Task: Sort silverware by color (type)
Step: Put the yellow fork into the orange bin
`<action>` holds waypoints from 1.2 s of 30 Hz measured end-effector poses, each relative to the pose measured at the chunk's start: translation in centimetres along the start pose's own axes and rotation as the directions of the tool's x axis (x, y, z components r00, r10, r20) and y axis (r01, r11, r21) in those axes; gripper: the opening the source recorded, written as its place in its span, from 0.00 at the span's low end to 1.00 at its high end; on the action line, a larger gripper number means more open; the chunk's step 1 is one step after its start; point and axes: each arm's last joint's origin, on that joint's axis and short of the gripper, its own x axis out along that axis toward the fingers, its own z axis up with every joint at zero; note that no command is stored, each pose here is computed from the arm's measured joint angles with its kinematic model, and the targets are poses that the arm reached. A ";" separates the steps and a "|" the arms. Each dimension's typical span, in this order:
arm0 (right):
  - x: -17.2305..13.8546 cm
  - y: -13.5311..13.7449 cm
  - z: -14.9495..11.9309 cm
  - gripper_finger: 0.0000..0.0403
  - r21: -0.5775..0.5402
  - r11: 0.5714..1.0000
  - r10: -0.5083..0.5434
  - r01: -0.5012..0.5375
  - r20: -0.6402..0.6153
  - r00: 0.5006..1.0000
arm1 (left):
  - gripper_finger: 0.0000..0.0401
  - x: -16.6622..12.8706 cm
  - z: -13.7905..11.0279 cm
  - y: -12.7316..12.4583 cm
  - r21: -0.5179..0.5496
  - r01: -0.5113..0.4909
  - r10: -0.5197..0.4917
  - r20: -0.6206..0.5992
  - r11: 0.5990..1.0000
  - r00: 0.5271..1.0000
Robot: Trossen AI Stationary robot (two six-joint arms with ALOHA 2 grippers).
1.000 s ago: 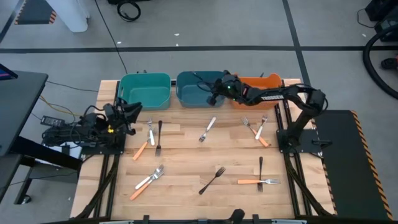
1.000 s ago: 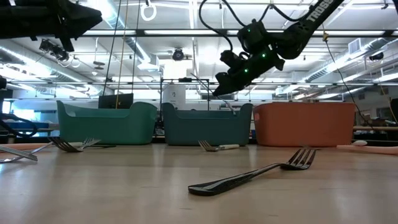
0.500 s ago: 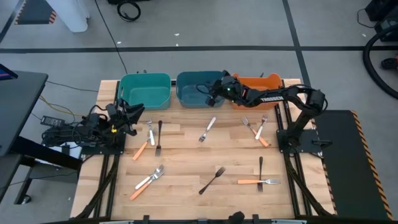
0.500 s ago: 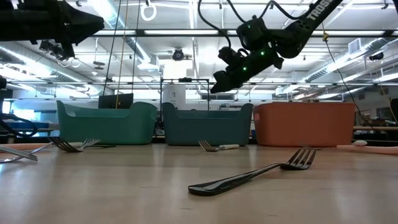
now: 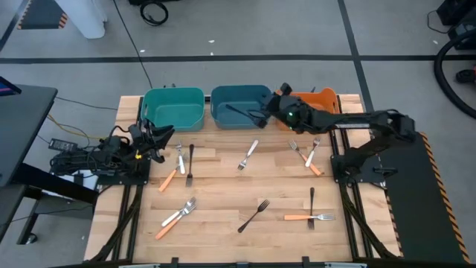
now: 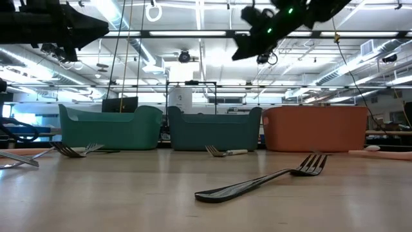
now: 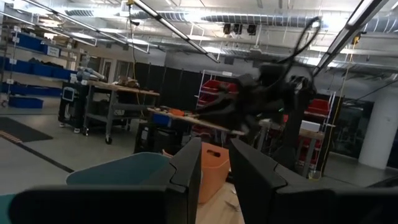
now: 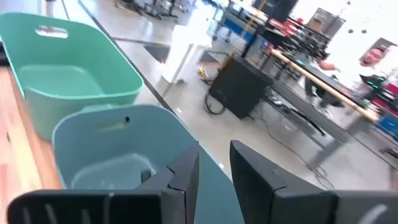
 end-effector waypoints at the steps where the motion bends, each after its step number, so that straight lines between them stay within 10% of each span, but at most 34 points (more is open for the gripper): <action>1: -0.9 0.0 0.2 0.25 0.000 1.000 -0.014 0.014 -0.017 1.000 | 0.23 0.0 0.0 0.0 -0.002 0.000 0.000 -0.004 1.000 1.000; 16: -8.7 0.5 -2.0 0.24 0.315 0.949 0.121 -0.016 -0.317 0.941 | 0.23 0.0 -0.1 0.0 -0.021 0.000 0.000 -0.008 1.000 1.000; 36: -10.8 2.9 -8.6 0.24 0.519 0.834 0.387 0.186 -0.791 0.473 | 0.23 0.0 -0.1 0.0 -0.021 0.000 0.000 -0.008 1.000 1.000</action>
